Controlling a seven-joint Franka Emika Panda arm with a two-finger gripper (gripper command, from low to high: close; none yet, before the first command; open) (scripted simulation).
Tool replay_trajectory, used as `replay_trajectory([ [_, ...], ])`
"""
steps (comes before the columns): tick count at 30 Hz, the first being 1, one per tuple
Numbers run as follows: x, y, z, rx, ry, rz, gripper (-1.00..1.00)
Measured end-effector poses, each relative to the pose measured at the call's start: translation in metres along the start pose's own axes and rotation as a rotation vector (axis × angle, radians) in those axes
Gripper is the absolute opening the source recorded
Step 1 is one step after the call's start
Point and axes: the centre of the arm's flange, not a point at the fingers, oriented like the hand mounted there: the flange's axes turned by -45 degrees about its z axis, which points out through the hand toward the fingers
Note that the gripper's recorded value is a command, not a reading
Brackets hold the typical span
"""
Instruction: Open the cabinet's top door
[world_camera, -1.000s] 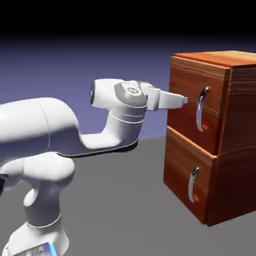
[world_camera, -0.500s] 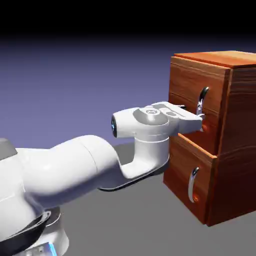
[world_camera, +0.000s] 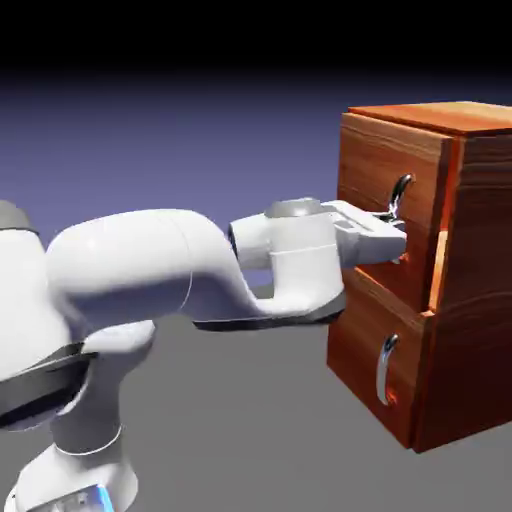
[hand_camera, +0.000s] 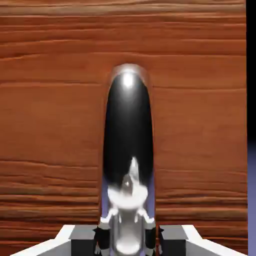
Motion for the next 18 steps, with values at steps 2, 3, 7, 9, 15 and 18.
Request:
replay_trajectory([
  [2, 0.001, -0.007, -0.01, -0.039, -0.005, 0.0, -1.0],
  [3, 0.001, -0.011, -0.017, -0.066, -0.005, 0.001, -1.0],
  [7, 0.001, -0.028, -0.039, -0.163, -0.004, 0.002, -1.0],
  [9, 0.001, -0.036, -0.049, -0.206, -0.005, 0.0, -1.0],
  [15, 0.001, -0.06, -0.073, -0.325, -0.005, 0.0, -1.0],
  [18, 0.001, -0.072, -0.083, -0.378, -0.005, -0.001, -1.0],
])
